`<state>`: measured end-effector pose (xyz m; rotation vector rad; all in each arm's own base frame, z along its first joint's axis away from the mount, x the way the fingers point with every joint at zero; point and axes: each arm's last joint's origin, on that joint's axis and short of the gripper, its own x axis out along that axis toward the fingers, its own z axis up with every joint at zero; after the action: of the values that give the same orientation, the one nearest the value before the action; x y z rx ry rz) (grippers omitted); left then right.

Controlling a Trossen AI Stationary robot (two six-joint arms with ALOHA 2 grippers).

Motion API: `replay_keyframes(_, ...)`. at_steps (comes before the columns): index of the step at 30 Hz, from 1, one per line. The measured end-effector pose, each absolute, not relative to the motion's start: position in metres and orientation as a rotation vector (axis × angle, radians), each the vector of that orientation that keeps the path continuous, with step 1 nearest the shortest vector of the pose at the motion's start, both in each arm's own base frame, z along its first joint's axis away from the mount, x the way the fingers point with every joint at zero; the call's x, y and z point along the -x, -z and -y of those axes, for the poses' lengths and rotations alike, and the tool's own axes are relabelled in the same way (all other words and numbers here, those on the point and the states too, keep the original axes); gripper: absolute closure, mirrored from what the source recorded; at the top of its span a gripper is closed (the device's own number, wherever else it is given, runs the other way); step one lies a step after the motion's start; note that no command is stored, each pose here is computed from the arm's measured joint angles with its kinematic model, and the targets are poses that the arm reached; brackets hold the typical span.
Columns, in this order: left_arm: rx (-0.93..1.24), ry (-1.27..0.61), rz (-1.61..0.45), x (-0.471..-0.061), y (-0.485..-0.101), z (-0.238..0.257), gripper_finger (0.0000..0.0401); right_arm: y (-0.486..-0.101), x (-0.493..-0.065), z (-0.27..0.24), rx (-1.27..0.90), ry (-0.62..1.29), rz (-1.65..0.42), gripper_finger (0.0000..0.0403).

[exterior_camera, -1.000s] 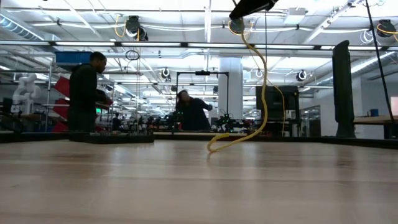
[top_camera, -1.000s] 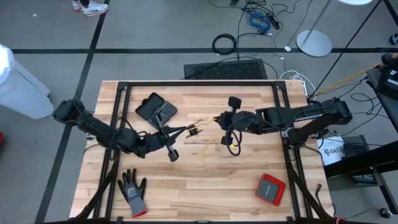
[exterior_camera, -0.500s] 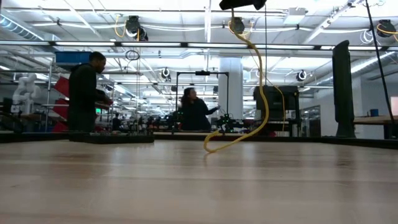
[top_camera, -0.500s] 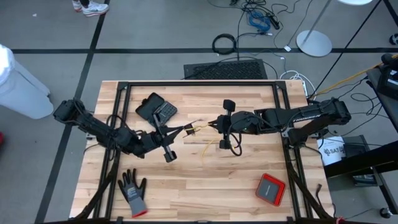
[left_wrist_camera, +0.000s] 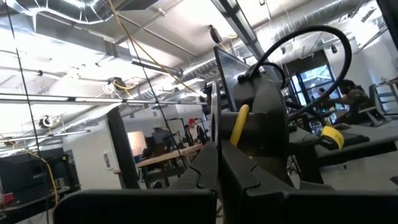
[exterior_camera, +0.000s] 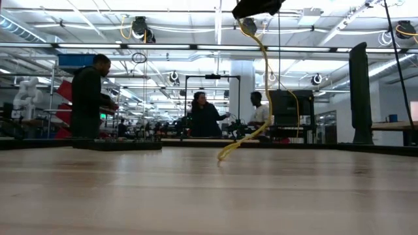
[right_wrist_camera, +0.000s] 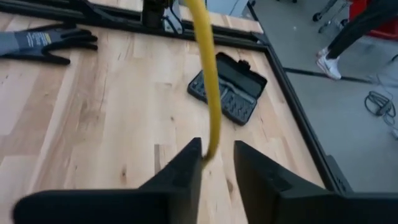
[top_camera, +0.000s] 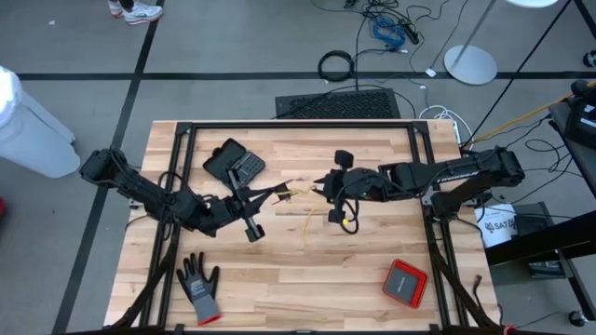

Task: Coil cords
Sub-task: Coil the yellow wire onto the spool

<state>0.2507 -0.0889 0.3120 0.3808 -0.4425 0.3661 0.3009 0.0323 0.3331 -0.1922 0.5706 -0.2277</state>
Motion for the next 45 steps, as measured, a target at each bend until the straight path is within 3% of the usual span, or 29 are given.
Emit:
replay_keyframes(8, -0.389, -0.388, 0.428, -0.251, -0.312, 0.088, 0.0399, -0.327, -0.296, -0.032, 0.187, 0.235, -0.643, 0.0236)
replay_keyframes(15, -0.438, -0.445, 0.369, -0.251, -0.309, 0.088, 0.0399, -0.324, -0.294, -0.031, 0.197, 0.234, -0.680, 0.0196)
replay_keyframes(20, -0.436, -0.445, 0.370, -0.251, -0.309, 0.088, 0.0399, -0.320, -0.294, -0.031, 0.221, 0.226, -0.691, 0.0191)
replay_keyframes(28, -0.433, -0.445, 0.372, -0.251, -0.310, 0.088, 0.0399, -0.280, -0.289, -0.005, 0.221, 0.284, -0.804, 0.0190)
replay_keyframes(39, -0.472, -0.543, 0.299, -0.249, -0.309, 0.087, 0.0399, -0.252, -0.289, 0.021, 0.080, 0.154, -0.775, 0.0190)
replay_keyframes(45, -0.480, -0.546, 0.290, -0.248, -0.309, 0.090, 0.0399, -0.243, -0.286, 0.022, 0.105, 0.113, -0.796, 0.0190)
